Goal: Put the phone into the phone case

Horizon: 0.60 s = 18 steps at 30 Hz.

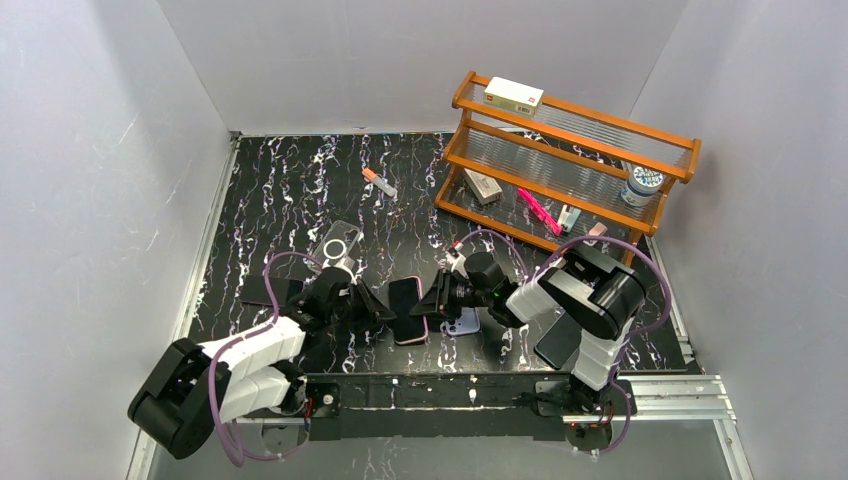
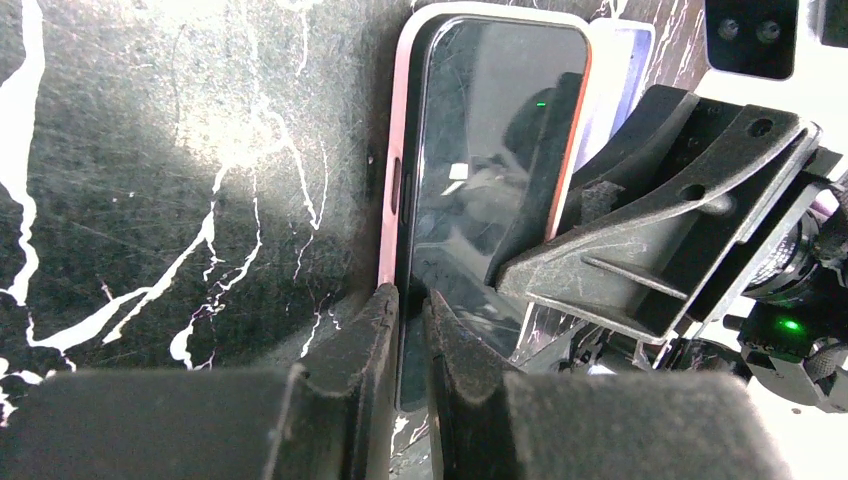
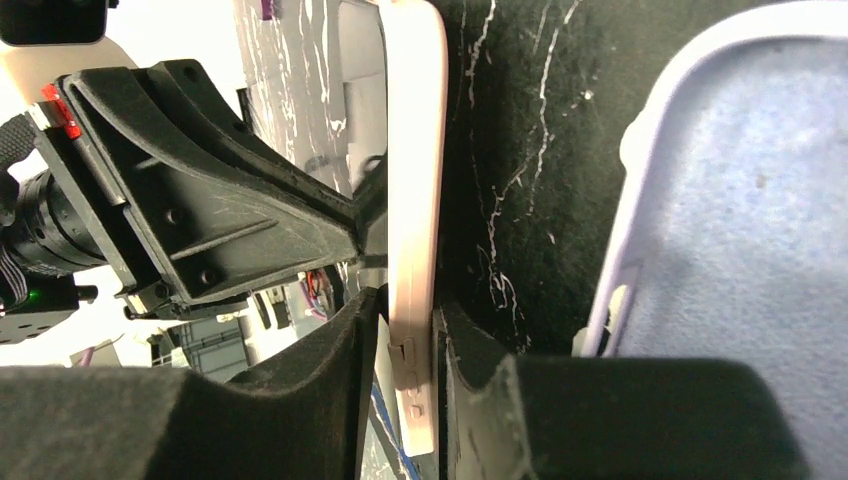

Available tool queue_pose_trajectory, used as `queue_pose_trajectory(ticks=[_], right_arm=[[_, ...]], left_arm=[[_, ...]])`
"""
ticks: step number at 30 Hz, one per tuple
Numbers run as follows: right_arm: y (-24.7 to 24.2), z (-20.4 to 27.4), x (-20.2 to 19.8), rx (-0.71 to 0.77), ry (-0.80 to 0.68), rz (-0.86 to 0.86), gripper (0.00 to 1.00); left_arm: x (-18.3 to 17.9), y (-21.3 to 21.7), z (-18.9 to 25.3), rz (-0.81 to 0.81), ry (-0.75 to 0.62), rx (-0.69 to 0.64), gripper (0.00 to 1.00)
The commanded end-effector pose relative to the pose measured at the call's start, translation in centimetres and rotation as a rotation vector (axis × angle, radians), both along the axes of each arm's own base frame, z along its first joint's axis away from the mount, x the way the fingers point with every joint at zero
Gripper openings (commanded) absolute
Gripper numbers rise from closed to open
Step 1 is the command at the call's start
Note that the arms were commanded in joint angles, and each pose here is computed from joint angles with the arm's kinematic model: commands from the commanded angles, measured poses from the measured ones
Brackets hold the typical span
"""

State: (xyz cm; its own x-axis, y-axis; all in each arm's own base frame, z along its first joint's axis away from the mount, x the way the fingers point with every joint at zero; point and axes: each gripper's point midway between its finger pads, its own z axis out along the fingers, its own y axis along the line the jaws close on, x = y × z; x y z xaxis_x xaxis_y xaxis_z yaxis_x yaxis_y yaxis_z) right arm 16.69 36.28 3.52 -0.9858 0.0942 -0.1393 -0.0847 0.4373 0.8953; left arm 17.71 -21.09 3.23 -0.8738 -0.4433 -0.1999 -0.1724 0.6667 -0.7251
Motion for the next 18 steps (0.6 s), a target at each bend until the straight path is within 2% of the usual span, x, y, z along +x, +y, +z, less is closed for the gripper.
queue_pose_trajectory(ticks=[1,4,8,10,14,18], right_arm=[[2.5,4.5,0.1,0.142,-0.102,0.071,0.31],[2.2,5.3,0.1,0.145,-0.134,0.073,0.2],[1.5,6.2,0.5,0.134,-0.169,0.063,0.01],[1.0,7.2,0.8,0.152,-0.178,0.058,0.01],[0.2,9.3,1.1,0.188,-0.216,0.055,0.01],[-0.7,11.3,1.2,0.207,-0.268,0.061,0.01]], left_arm=[[-1.6,-0.9,0.7,-0.074,0.041,-0.017,0.12],[-0.6,-0.8,2.7,-0.062,-0.031,-0.018,0.18],[0.5,-0.2,5.6,-0.055,-0.103,0.03,0.33],[1.0,0.1,6.9,-0.062,-0.127,0.063,0.42],[1.9,-0.3,10.5,-0.077,-0.192,0.057,0.73],[2.4,-0.5,13.7,-0.102,-0.242,0.058,0.89]])
